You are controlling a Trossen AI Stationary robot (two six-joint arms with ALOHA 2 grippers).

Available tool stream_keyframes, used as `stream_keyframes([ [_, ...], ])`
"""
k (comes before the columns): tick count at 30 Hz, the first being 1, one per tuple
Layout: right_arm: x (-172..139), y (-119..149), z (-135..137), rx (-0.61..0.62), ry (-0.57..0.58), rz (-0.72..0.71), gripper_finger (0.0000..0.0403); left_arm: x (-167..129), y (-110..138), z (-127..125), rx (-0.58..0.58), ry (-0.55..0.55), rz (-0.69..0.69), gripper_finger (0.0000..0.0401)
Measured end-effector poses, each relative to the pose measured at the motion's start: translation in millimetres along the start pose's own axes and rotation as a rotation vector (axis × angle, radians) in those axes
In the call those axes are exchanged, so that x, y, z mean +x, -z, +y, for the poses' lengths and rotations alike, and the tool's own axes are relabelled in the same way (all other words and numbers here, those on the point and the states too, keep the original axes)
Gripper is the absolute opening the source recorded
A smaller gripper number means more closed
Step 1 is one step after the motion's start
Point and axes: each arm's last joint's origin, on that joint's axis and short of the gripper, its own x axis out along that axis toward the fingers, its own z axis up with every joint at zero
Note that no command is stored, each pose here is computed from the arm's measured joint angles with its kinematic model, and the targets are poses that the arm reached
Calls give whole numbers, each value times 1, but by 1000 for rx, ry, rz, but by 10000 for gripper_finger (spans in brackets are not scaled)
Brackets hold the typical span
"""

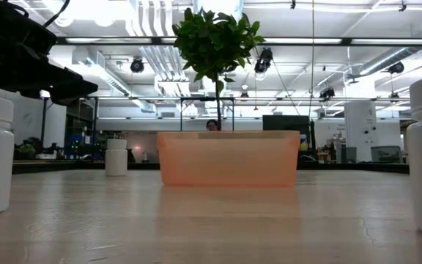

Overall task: Pick and place pill bottles into a basket
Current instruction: Put the white pill bottle into the orange bin

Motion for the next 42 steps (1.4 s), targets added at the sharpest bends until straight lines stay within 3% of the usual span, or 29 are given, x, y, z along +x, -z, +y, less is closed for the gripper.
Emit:
stream_keyframes([
  [9,41,1,-9,47,121,-50,208,0,0,0,0,0,-1,238],
  [17,43,18,-38,192,87,-97,210,0,0,0,0,-1,0,238],
  [21,48,26,-53,253,49,-88,243,0,0,0,0,-1,0,238],
  [24,57,31,-60,241,28,-72,284,0,0,0,0,-1,0,238],
  [30,81,32,-67,187,100,-42,346,0,0,0,0,-1,0,238],
  [38,114,29,-68,108,218,-25,359,0,0,0,0,0,0,238],
  [42,125,24,-64,59,206,-75,359,0,0,0,0,0,0,238],
])
